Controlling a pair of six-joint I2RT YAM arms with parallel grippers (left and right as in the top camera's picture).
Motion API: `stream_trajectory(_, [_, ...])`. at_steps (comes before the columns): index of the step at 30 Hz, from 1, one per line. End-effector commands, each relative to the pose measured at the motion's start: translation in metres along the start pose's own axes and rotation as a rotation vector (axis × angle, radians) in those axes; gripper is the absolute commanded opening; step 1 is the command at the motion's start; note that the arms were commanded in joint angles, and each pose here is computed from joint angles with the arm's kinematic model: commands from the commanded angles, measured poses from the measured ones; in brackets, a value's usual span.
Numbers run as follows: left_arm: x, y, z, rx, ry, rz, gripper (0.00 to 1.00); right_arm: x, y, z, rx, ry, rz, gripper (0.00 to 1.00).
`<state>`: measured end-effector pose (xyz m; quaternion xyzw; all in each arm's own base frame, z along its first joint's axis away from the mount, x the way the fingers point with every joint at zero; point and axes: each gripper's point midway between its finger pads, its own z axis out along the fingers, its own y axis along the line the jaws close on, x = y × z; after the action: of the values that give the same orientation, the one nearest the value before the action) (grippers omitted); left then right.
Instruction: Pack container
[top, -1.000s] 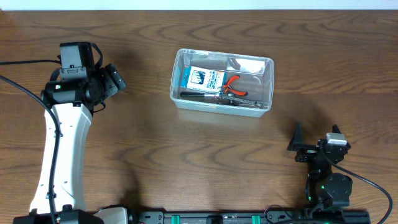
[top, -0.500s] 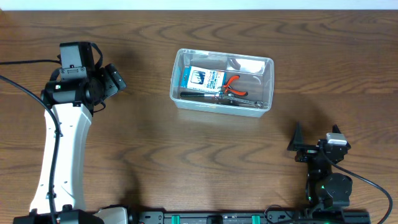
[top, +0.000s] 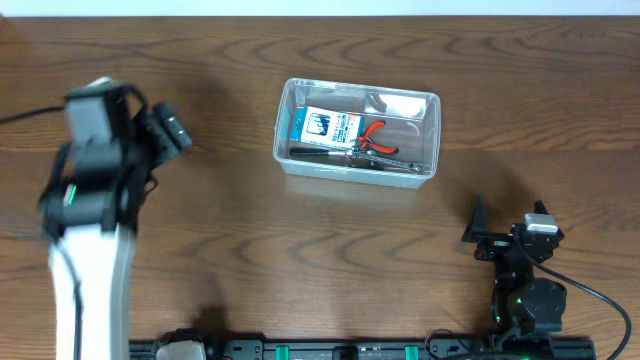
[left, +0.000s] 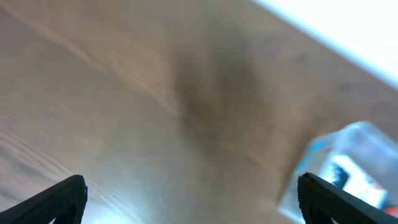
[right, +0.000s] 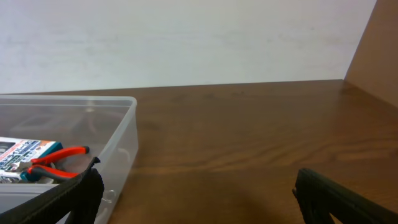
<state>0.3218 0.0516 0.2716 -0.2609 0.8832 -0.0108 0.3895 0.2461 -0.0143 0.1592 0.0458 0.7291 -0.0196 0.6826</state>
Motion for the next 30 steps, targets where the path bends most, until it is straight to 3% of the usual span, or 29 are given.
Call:
stream_trajectory(1, [-0.018, 0.004, -0.067, 0.063, -0.188, -0.011, 0.98, 0.0, 0.0, 0.0, 0.003, -0.004, 0.003, 0.99])
stream_trajectory(8, [-0.015, 0.023, -0.2, 0.222, -0.545, -0.059, 0.98, 0.0, 0.0, 0.0, 0.003, -0.004, 0.003, 0.99])
stream_trajectory(14, [0.024, 0.048, -0.265, 0.293, -0.704, -0.081, 0.98, 0.0, 0.0, 0.0, 0.003, -0.004, 0.003, 0.99])
stream_trajectory(22, [0.067, 0.068, -0.267, 0.282, -0.678, -0.077, 0.98, 0.0, 0.0, 0.0, 0.003, -0.004, 0.003, 0.99])
stream_trajectory(30, [0.061, 0.057, -0.215, 0.294, -0.673, -0.085, 0.98, 0.0, 0.0, 0.0, 0.003, -0.004, 0.003, 0.99])
